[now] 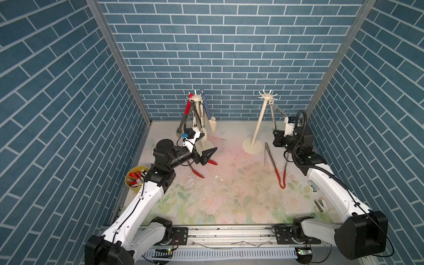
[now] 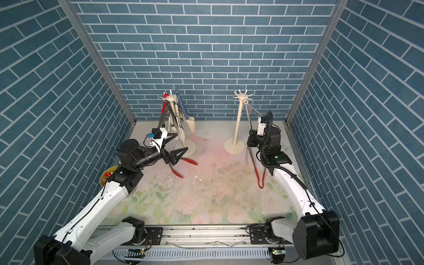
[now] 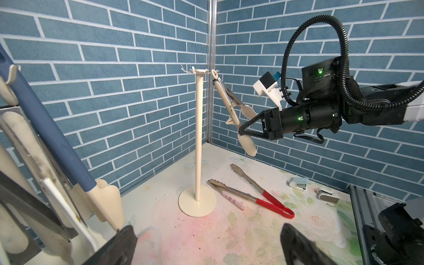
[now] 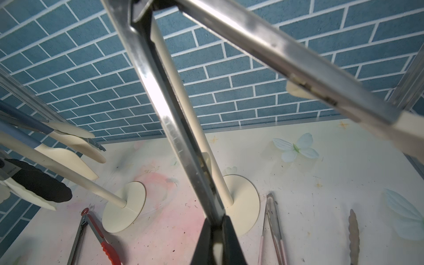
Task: Hang food tongs on kitchen utensil racks
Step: Hang the food tongs on the rack.
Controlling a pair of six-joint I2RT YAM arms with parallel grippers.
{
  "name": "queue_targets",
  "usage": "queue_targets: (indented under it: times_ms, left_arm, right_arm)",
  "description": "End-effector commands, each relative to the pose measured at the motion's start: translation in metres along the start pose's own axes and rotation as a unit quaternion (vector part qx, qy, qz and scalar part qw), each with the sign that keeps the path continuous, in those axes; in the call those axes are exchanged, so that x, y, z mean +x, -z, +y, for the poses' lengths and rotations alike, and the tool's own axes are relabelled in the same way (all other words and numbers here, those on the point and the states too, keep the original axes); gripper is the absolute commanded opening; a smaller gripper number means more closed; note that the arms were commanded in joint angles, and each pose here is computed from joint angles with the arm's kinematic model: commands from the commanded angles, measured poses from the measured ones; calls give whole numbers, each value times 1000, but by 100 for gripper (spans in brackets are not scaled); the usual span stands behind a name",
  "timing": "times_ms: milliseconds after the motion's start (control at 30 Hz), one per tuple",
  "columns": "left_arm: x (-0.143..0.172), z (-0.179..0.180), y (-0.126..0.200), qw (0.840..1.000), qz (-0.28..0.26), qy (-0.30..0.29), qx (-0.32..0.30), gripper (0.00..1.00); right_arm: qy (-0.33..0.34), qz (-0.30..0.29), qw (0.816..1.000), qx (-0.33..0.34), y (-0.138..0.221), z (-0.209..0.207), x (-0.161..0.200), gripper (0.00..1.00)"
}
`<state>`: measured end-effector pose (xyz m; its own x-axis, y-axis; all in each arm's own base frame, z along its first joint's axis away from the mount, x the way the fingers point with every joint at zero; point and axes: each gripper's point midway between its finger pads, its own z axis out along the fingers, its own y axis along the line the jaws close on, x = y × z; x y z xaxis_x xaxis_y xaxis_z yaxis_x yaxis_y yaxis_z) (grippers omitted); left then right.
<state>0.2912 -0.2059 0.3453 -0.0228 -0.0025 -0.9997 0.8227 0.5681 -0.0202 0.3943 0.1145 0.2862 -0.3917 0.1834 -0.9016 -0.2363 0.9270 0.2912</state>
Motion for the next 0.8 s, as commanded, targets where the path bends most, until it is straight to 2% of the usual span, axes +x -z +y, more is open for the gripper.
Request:
queue_targets:
  times_ms: [0,233,533,600,633,767]
  left_arm:
    - [-1,-3,0,1000,-2,-2,5,99]
    - [-2,-3,1,1000,-3,-3,4,99]
    - [-1,-3,1,1000,-2,-1,4,99]
    - [-1,-3,1,1000,-3,-1,4,99]
    - [0,-3,0,1000,-2,-1,4,99]
    - [-1,-3,1,1000,-3,-2,4,99]
  right_arm:
    - [-20,-15,1000,-13,4,5,-15,7]
    - [-17,14,1000,-5,10,2,-3,42]
    - [-12,56,998,28,22,-13,26,59]
    - [-11,72,997,33,24,-16,36,71]
    - [-11,80,996,36,25,-18,42,73]
    - [-14,113,992,49,26,-27,67,77]
